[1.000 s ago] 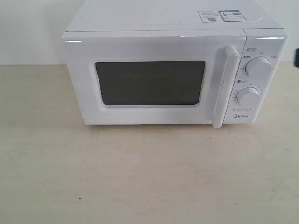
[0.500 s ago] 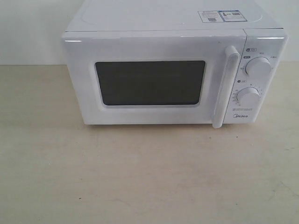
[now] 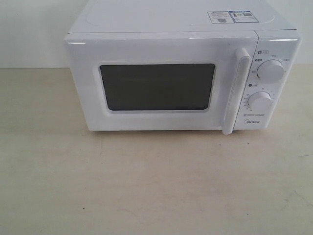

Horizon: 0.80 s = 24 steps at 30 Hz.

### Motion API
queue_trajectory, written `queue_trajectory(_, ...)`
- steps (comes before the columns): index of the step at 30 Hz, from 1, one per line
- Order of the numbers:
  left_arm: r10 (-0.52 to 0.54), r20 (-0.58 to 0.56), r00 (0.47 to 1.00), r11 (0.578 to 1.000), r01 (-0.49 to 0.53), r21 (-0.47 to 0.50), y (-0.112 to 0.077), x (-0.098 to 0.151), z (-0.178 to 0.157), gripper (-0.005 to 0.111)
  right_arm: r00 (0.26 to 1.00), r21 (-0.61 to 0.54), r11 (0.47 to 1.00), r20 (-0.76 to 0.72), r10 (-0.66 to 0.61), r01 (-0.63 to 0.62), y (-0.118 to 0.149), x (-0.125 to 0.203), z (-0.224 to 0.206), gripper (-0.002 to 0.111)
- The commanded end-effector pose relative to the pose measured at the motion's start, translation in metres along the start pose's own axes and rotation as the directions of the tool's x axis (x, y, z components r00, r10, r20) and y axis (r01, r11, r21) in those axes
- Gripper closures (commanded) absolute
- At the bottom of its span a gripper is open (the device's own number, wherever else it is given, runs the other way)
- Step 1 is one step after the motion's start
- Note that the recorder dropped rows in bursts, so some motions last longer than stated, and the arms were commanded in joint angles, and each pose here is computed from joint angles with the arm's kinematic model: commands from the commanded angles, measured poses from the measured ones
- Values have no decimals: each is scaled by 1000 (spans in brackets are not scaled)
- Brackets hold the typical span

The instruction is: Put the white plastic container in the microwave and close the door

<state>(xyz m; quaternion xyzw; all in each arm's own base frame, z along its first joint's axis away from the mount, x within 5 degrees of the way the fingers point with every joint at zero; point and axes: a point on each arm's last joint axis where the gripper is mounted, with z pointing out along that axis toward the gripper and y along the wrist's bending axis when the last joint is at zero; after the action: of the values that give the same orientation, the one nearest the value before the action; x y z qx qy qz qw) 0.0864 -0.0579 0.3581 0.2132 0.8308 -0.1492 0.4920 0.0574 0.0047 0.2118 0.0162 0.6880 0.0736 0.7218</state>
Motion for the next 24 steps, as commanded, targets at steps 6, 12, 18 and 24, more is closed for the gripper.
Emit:
queue_trajectory(6,-10,10,1000,1000,10,-2,1,0,-2,102,998,2,998,-2,70,-70,0,2,0,108)
queue_trajectory(12,-10,10,1000,1000,10,-2,1,0,-2,102,995,12,996,-36,92,-91,-1,5,0,108)
queue_trajectory(18,-10,10,1000,1000,10,-2,1,0,-2,102,969,55,995,-231,93,-83,-3,23,-3,108)
queue_trajectory(24,-10,10,1000,1000,10,-2,1,0,-2,102,947,70,994,-307,96,-78,-4,30,-5,108)
